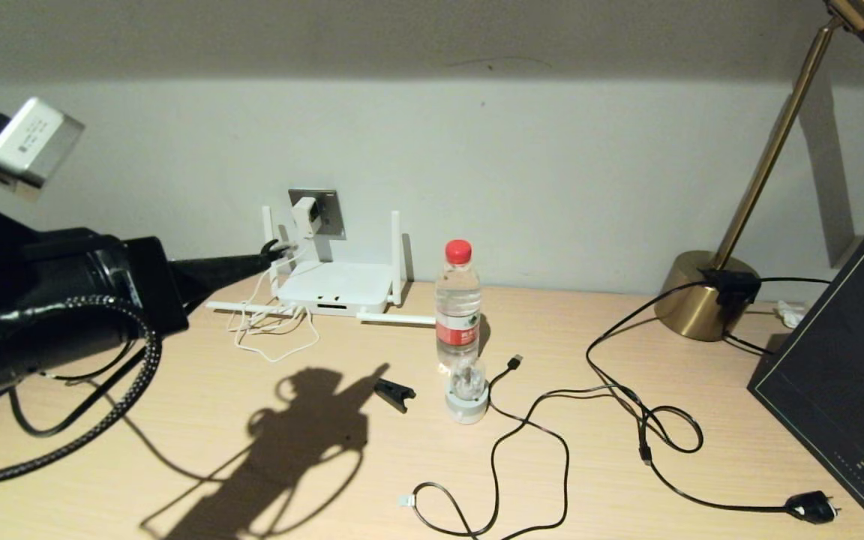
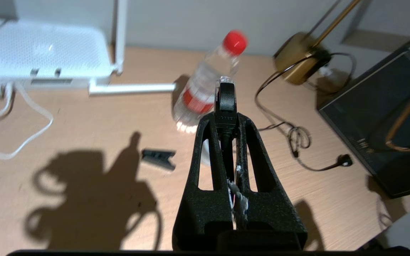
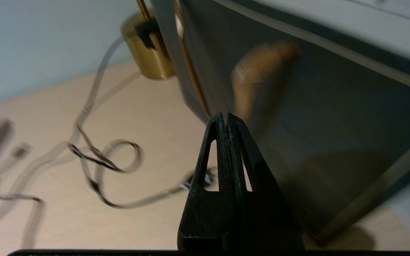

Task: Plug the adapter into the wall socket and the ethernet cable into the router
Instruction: Align cable and router interface

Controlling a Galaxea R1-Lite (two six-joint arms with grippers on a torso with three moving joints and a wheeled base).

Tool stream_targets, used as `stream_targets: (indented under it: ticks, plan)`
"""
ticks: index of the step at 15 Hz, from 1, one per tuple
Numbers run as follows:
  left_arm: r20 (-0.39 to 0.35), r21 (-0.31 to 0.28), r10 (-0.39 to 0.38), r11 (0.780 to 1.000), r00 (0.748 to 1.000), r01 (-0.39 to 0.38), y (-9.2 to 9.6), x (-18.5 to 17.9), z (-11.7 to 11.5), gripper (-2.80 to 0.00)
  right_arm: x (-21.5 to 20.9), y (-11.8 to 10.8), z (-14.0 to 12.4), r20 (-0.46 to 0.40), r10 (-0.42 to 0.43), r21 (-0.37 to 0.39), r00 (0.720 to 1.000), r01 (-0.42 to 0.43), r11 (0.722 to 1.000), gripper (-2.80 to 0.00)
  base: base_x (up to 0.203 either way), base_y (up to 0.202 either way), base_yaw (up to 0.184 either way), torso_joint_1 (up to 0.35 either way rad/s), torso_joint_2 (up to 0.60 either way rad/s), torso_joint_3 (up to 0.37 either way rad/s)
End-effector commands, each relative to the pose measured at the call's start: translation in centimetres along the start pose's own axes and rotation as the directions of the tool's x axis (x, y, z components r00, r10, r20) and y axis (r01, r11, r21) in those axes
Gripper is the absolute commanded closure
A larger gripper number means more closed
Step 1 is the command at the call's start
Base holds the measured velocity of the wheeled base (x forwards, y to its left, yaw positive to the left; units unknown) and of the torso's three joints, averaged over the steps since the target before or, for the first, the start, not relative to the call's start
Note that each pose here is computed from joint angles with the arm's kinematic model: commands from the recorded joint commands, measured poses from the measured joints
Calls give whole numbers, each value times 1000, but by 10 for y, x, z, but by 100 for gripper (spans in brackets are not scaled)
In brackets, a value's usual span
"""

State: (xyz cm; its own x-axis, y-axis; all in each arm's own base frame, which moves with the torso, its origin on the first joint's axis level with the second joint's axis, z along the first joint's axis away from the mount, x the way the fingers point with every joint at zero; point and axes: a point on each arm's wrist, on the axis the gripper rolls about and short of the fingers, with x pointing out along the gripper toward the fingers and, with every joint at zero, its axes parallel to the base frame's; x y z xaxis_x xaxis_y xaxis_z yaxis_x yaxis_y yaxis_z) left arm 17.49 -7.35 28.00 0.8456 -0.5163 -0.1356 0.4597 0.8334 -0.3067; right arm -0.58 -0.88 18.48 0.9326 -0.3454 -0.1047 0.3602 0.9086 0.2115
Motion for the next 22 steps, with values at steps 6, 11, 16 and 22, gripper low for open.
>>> stream_targets:
  ticks: [6,11,16,22]
  plan:
    - [-82,141,161,979,984,-149,11,-13,-49,0,-13,-23,-107,-66,338,-347,939,-339,875,0,0,0,0,0,0,0]
    - [-143,161,297,948,944,-273,22,-11,-74,0,-13,-21,-108,-85,395,-348,915,-399,849,0,0,0,0,0,0,0]
    - [-188,174,338,936,922,-307,32,-4,-81,0,-13,-21,-108,-85,394,-337,915,-398,853,0,0,0,0,0,0,0]
    - [-247,183,411,909,877,-374,53,55,-73,0,-13,-21,-108,-85,394,-337,915,-398,853,0,0,0,0,0,0,0]
